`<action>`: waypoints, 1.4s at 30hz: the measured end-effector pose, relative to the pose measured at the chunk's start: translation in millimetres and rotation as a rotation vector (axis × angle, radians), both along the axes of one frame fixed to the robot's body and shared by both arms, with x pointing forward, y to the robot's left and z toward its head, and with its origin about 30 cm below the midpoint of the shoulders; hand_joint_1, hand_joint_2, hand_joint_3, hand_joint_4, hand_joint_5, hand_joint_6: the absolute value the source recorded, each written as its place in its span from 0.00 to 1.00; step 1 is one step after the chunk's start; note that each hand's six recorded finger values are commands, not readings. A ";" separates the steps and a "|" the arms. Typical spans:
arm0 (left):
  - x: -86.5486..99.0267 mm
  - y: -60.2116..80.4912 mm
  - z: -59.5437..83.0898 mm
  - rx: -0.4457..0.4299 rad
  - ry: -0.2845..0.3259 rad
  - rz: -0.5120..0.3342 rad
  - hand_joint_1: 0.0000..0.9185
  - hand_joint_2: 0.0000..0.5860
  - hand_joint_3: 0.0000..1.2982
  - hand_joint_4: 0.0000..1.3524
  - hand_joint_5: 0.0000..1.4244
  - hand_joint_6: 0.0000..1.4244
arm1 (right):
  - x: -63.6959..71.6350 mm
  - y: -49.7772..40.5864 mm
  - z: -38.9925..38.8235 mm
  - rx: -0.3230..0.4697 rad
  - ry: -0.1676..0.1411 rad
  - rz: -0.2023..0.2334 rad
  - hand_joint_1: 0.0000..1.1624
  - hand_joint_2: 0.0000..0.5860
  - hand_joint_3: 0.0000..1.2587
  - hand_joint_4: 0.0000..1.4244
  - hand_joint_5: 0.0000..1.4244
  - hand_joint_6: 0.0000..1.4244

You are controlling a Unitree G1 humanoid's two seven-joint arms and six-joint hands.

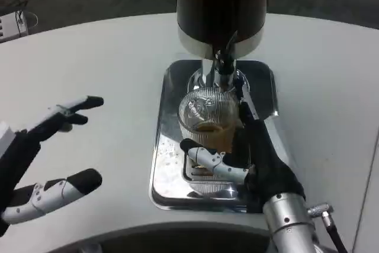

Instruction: Grasp the cup under the faucet to collect the drink, then remove the cup.

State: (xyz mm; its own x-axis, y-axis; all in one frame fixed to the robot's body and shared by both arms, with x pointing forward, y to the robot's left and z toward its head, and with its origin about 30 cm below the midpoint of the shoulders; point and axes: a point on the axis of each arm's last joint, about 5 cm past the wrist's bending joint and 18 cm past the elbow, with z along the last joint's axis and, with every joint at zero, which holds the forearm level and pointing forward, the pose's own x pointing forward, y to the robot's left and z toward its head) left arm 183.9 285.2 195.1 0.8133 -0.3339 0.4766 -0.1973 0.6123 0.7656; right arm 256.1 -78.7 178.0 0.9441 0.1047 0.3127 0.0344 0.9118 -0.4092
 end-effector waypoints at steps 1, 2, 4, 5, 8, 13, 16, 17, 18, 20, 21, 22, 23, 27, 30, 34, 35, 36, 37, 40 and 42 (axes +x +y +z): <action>-2.1 2.6 -1.1 0.010 0.013 0.008 0.00 0.15 0.18 0.13 0.18 0.22 | 0.4 1.3 -0.2 0.002 0.001 0.000 0.67 0.35 0.00 0.00 0.03 0.02; -4.3 5.5 -2.5 0.026 0.032 0.018 0.00 0.15 0.18 0.13 0.18 0.22 | 1.6 2.9 -0.2 0.005 0.001 -0.004 0.67 0.35 0.00 0.00 0.03 0.02; -6.2 7.7 -4.5 0.037 0.052 0.026 0.00 0.15 0.18 0.13 0.18 0.22 | 3.2 4.5 -0.1 0.005 0.001 -0.006 0.67 0.35 0.00 0.00 0.03 0.02; -7.5 9.0 -5.9 0.042 0.062 0.028 0.00 0.15 0.18 0.13 0.18 0.22 | 3.8 5.4 -0.2 0.008 0.001 -0.010 0.67 0.35 0.00 0.00 0.03 0.02; -10.1 12.8 -8.2 0.058 0.089 0.036 0.00 0.15 0.18 0.13 0.18 0.22 | 5.2 7.6 -1.5 0.014 0.004 -0.022 0.68 0.35 0.00 0.00 0.03 0.02; -10.2 15.1 -7.9 0.068 0.098 0.040 0.00 0.15 0.18 0.12 0.18 0.21 | 6.5 12.1 -1.7 0.031 0.001 -0.037 0.68 0.35 0.00 0.00 0.05 0.02; -10.0 16.2 -8.3 0.073 0.109 0.041 0.00 0.15 0.18 0.12 0.18 0.21 | 7.5 14.4 -1.6 0.036 -0.001 -0.045 0.68 0.35 0.00 0.00 0.07 0.03; -10.0 16.5 -8.7 0.074 0.112 0.041 0.00 0.15 0.18 0.12 0.18 0.21 | 7.6 15.2 -1.7 0.038 -0.001 -0.047 0.68 0.35 0.00 0.00 0.07 0.04; -9.9 16.9 -9.2 0.074 0.118 0.042 0.00 0.15 0.18 0.13 0.18 0.21 | 7.7 16.7 -1.9 0.042 -0.002 -0.052 0.68 0.35 0.00 0.01 0.08 0.04; -9.9 17.1 -9.6 0.075 0.123 0.041 0.00 0.15 0.18 0.14 0.18 0.21 | 8.2 18.3 -2.1 0.045 -0.002 -0.058 0.68 0.35 0.00 0.02 0.10 0.05; -9.9 17.4 -9.8 0.075 0.125 0.042 0.00 0.15 0.18 0.14 0.18 0.21 | 8.4 19.3 -2.2 0.047 -0.003 -0.062 0.68 0.35 0.00 0.03 0.10 0.05; -9.9 17.7 -10.0 0.075 0.128 0.042 0.00 0.15 0.18 0.14 0.18 0.21 | 8.2 20.6 -2.3 0.052 -0.004 -0.066 0.68 0.36 0.01 0.05 0.11 0.07; -9.9 17.9 -10.0 0.077 0.132 0.041 0.00 0.15 0.18 0.14 0.18 0.21 | 8.0 21.4 -2.3 0.055 -0.004 -0.067 0.68 0.36 0.02 0.06 0.12 0.08; -10.2 18.2 -10.7 0.081 0.143 0.038 0.00 0.15 0.19 0.15 0.18 0.21 | 7.5 24.3 -3.1 0.052 -0.015 -0.084 0.71 0.36 0.09 0.11 0.17 0.14; -10.9 18.5 -11.5 0.082 0.150 0.038 0.00 0.15 0.19 0.15 0.19 0.21 | 7.0 26.9 -4.2 0.043 -0.028 -0.100 0.72 0.38 0.16 0.17 0.22 0.19; -11.7 18.8 -12.4 0.082 0.155 0.039 0.00 0.15 0.19 0.16 0.19 0.21 | 6.5 30.3 -7.6 0.035 -0.038 -0.120 0.76 0.38 0.22 0.24 0.27 0.24; -11.8 18.8 -12.4 0.082 0.156 0.039 0.00 0.15 0.19 0.16 0.19 0.21 | 6.3 31.4 -8.4 0.035 -0.042 -0.127 0.76 0.38 0.22 0.24 0.28 0.26; -11.9 18.8 -12.5 0.082 0.156 0.039 0.00 0.15 0.19 0.16 0.19 0.21 | 6.1 32.2 -8.8 0.034 -0.044 -0.130 0.76 0.38 0.24 0.26 0.29 0.26; -11.9 18.8 -12.6 0.082 0.157 0.039 0.00 0.15 0.19 0.16 0.19 0.21 | 5.8 33.0 -9.3 0.034 -0.046 -0.133 0.77 0.38 0.25 0.27 0.31 0.27; -12.1 18.6 -12.9 0.086 0.165 0.033 0.00 0.15 0.19 0.16 0.19 0.21 | 5.1 35.7 -10.8 0.030 -0.057 -0.151 0.79 0.38 0.30 0.33 0.37 0.32; -12.3 17.8 -12.9 0.090 0.169 0.027 0.00 0.15 0.19 0.16 0.19 0.21 | 4.9 37.1 -12.5 0.025 -0.070 -0.177 0.80 0.39 0.33 0.36 0.40 0.34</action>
State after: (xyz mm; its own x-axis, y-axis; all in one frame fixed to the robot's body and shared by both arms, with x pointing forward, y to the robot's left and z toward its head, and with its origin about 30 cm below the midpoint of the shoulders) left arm 171.5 303.0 182.2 0.8883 -0.3463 0.3017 -0.0764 0.5364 0.8405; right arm 261.0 -41.6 165.4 0.9227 -0.0697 0.3791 0.2229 0.8988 -0.3773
